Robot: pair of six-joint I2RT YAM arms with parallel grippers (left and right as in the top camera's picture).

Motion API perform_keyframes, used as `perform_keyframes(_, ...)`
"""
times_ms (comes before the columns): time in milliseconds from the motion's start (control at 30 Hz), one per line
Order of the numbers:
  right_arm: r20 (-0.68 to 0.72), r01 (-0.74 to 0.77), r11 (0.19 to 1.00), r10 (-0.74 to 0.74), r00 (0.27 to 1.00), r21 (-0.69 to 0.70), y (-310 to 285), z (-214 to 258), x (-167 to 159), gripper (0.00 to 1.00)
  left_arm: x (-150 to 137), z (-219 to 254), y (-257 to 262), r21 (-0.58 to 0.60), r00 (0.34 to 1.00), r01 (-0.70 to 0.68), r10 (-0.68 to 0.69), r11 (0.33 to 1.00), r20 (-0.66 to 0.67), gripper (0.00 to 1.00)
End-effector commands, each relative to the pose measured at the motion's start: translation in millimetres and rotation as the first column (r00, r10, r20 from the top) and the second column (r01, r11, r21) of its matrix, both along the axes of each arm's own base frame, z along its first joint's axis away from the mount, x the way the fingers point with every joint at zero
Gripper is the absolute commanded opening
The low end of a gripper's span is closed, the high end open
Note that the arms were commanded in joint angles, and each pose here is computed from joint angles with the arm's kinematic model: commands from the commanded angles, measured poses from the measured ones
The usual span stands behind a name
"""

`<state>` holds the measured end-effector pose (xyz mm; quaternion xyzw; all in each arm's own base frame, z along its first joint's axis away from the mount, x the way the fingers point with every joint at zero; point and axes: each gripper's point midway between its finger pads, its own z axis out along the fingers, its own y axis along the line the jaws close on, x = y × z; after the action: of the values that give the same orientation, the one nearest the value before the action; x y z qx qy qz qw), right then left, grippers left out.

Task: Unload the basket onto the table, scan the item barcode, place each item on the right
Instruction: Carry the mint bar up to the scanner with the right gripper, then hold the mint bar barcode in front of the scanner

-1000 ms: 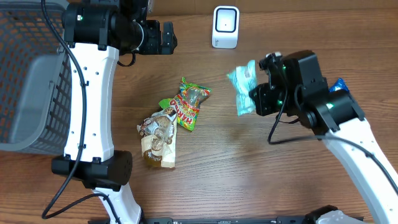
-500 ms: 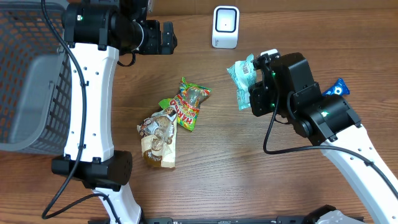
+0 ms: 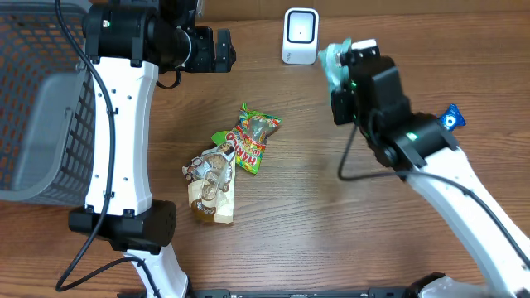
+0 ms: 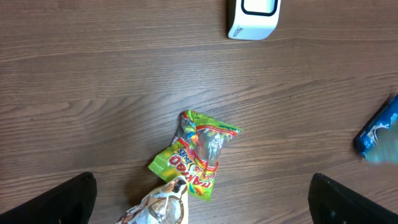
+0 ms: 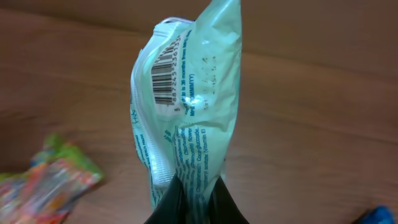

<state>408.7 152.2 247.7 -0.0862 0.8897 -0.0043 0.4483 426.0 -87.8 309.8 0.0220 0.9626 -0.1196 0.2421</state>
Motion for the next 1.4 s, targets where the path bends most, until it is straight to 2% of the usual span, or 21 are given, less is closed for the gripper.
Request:
perform_keyframes(0,0.11,0.145,0.971,-0.125,0.986,-0.19,-18,-1,29,0.04,-1,6,2,0.006,1.0,0.002,-0.002,1.0,0.021,1.0)
perform_keyframes(133,0.225,0.21,0.917,-0.137,0.965,-0.34,-14,-10,63,0.04,-1,6,2,0.006,1.0,0.002,-0.002,1.0,0.021,1.0)
perform_keyframes(200,0.262,0.196,0.877,-0.083,0.961,-0.44,-5,-19,82,0.04,-1,6,2,0.006,1.0,0.002,-0.002,1.0,0.021,1.0)
perform_keyframes(333,0.292,0.18,0.782,0.003,0.956,-0.597,2,-32,105,0.04,-1,6,2,0.006,1.0,0.002,-0.002,1.0,0.021,1.0)
perform_keyframes(600,0.323,0.166,0.58,0.179,0.929,-0.797,20,-52,139,0.04,-1,6,2,0.006,1.0,0.002,-0.002,1.0,0.021,1.0)
perform_keyframes(867,0.237,0.057,0.426,0.383,0.893,-0.903,41,-92,160,0.04,-1,6,2,0.006,1.0,0.002,-0.002,1.0,0.021,1.0)
perform_keyframes(1133,0.136,0.011,0.263,0.462,0.877,-0.965,21,-115,178,0.04,-1,6,2,0.006,1.0,0.002,-0.002,1.0,0.021,1.0)
perform_keyframes(1367,0.143,-0.024,0.28,0.561,0.815,-0.96,26,-116,186,0.04,-1,6,2,0.006,1.0,0.002,-0.002,1.0,0.021,0.99)
